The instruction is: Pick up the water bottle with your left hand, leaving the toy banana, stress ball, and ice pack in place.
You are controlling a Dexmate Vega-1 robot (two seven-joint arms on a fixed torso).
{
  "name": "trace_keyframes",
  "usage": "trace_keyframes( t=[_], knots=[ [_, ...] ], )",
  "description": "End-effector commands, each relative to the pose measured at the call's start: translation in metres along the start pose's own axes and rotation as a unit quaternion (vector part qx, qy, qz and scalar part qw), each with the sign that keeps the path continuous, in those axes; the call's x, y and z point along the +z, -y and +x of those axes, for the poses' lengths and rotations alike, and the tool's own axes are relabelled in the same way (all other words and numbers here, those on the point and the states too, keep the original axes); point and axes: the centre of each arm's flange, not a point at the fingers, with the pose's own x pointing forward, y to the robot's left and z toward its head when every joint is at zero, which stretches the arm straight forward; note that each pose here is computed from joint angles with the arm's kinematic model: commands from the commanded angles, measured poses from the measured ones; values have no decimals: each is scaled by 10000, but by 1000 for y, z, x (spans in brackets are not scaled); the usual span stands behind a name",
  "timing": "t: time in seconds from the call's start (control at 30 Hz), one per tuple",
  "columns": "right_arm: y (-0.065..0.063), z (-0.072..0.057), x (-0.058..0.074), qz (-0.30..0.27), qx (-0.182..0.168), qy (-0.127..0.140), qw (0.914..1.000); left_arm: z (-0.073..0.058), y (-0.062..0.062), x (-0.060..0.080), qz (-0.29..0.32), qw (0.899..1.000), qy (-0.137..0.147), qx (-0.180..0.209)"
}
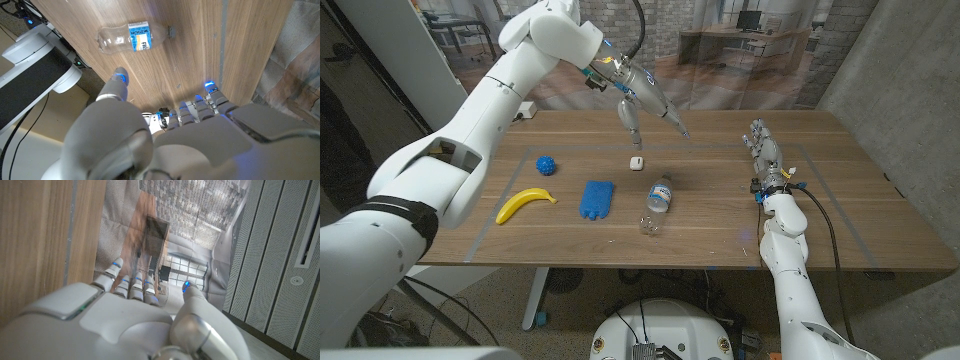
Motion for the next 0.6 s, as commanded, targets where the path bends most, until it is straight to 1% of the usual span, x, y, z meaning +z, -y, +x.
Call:
trace_keyframes(
  t=[0.03, 0.33, 0.6],
  knots=[
    [-2, -3, 1, -24, -48, -23, 10000, 14, 3, 3, 179, 9994, 251, -161],
    [-2, -5, 1, -52, -78, -61, 9999, 24, 4, 4, 346, 9982, 361, -338],
    [0, -7, 2, -74, -127, -65, 9999, 31, 5, 8, 615, 9968, 423, -289]
  ],
)
